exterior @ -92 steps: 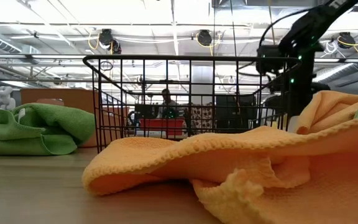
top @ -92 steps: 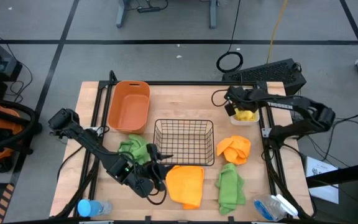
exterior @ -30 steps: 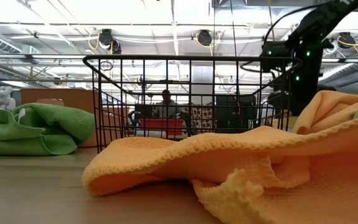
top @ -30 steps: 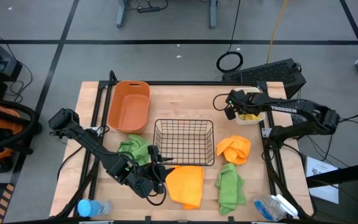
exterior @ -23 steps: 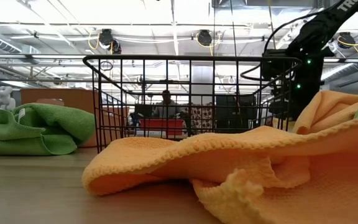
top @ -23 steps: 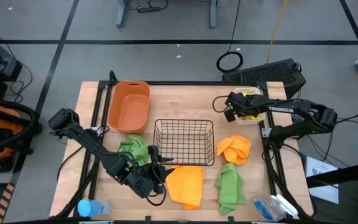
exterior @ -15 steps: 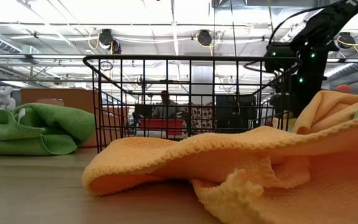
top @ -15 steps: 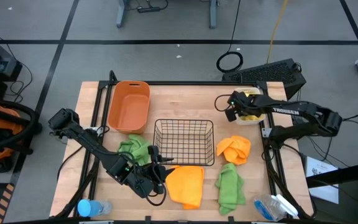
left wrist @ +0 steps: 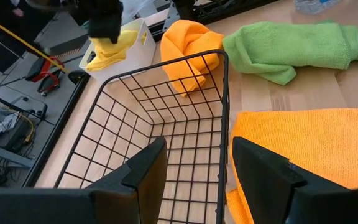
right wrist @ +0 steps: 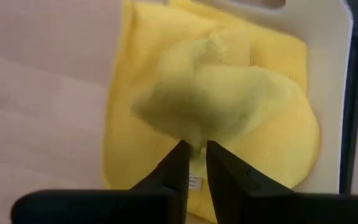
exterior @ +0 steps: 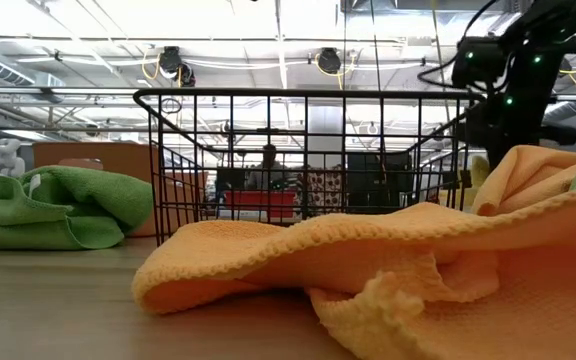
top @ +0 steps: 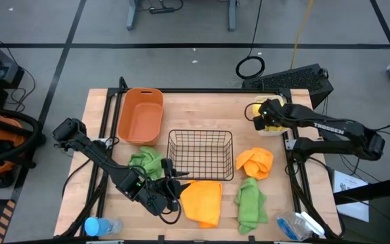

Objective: Sort microfiber towel by color & place in baskets
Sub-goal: Put the yellow microfiber towel into the white bin

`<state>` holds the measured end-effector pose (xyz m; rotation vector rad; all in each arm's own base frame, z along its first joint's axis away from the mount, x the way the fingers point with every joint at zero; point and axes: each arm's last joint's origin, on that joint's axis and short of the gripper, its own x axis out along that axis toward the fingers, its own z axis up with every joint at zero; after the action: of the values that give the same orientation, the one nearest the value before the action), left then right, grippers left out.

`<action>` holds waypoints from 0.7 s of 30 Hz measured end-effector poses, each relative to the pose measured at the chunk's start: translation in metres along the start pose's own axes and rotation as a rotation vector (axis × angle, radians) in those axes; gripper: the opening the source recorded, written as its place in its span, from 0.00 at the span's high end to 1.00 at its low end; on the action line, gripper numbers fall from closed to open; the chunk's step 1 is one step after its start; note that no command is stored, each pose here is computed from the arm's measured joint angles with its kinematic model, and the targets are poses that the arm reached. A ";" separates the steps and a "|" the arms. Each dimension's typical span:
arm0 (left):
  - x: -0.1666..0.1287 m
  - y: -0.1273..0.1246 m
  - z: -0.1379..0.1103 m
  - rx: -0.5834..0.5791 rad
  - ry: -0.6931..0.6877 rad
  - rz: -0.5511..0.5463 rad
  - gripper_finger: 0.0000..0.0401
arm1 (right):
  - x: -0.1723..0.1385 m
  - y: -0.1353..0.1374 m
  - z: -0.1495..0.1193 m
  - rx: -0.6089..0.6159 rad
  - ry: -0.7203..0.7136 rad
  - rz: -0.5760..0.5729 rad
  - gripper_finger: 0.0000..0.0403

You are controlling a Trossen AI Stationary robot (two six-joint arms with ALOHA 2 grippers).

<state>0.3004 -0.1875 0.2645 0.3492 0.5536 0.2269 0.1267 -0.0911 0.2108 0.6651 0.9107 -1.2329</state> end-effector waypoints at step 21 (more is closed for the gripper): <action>0.000 0.000 0.000 0.006 0.000 0.001 0.53 | 0.011 0.025 0.025 -0.068 -0.191 0.126 0.88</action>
<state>0.3006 -0.1872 0.2646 0.3553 0.5538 0.2263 0.1573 -0.1121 0.2124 0.5324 0.7373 -1.1266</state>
